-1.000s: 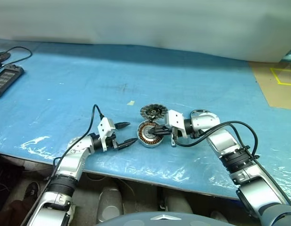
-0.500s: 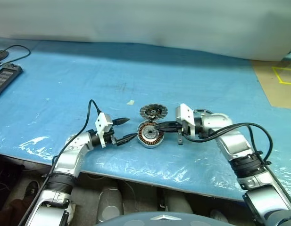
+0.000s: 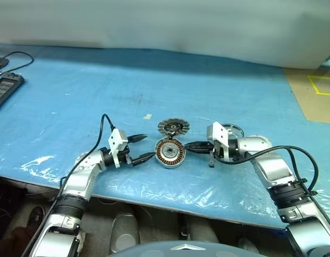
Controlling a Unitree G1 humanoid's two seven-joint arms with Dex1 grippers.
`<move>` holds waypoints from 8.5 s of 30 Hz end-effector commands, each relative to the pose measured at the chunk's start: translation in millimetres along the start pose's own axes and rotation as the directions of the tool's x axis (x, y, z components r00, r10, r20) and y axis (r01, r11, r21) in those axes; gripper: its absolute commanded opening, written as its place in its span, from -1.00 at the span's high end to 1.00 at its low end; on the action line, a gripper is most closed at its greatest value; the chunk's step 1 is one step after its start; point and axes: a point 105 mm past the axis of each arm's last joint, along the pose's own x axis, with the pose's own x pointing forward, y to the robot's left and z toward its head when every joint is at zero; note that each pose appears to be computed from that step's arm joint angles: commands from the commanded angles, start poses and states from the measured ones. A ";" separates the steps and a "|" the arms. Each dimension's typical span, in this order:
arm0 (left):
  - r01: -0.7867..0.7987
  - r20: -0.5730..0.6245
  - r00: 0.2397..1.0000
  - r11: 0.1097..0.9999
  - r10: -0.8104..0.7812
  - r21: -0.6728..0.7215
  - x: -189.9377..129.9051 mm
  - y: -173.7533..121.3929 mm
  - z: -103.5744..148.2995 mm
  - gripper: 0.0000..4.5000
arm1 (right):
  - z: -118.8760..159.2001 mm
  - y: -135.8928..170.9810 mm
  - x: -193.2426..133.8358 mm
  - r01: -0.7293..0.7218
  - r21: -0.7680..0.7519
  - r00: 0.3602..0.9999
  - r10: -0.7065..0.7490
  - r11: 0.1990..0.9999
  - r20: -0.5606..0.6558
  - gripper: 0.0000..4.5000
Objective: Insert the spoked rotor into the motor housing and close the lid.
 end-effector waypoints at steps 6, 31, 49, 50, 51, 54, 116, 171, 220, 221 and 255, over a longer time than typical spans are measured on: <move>-0.003 0.012 1.000 0.999 0.002 0.035 -3.3 0.2 4.7 -0.82 | 19.0 -2.3 1.0 0.003 -0.038 0.997 -0.001 0.999 0.073 0.99; 0.025 -0.001 1.000 0.999 -0.025 0.037 0.2 -0.2 3.9 -0.82 | 11.0 -2.2 -23.2 0.048 -0.003 0.998 -0.048 0.999 0.047 0.99; 0.011 -0.004 1.000 0.999 -0.011 0.034 -3.4 -1.7 1.6 -0.82 | 3.4 -7.3 -23.9 0.088 -0.037 0.996 -0.087 0.995 0.030 0.99; 0.011 -0.004 1.000 0.999 -0.011 0.033 -3.4 -1.6 1.6 -0.82 | 3.3 -7.4 -25.3 0.091 -0.034 0.995 -0.090 0.995 0.031 0.99; 0.010 -0.003 1.000 0.999 -0.010 0.034 -3.3 -1.2 1.7 -0.82 | 3.0 -7.5 -26.4 0.092 -0.030 0.995 -0.092 0.995 0.030 0.99; 0.009 -0.003 1.000 0.999 -0.009 0.041 -3.0 1.6 3.4 -0.82 | 1.1 -8.6 -28.1 0.099 -0.027 0.995 -0.098 0.995 0.023 0.99; 0.024 -0.018 1.000 0.997 -0.023 0.069 0.7 11.3 5.0 -0.82 | -8.7 -22.1 -49.0 0.217 -0.038 0.976 -0.218 0.975 -0.020 0.99; 0.030 -0.036 0.999 0.996 -0.027 0.084 -1.1 7.1 2.6 -0.82 | -36.9 -53.6 10.6 0.296 0.054 0.955 -0.295 0.954 -0.033 -0.02; 0.098 -0.053 0.994 0.992 -0.095 0.073 5.6 0.0 -1.2 -0.82 | 32.1 9.7 12.5 -0.078 -0.073 0.991 0.086 0.994 0.101 0.75; 0.100 -0.053 0.994 0.992 -0.096 0.073 6.1 -0.3 -1.1 -0.82 | 32.7 9.2 15.1 -0.078 -0.078 0.991 0.086 0.994 0.102 0.75; 0.081 -0.039 0.996 0.993 -0.078 0.083 7.4 0.7 0.8 -0.82 | 22.1 6.6 42.2 -0.094 -0.080 0.993 0.099 0.992 0.061 0.75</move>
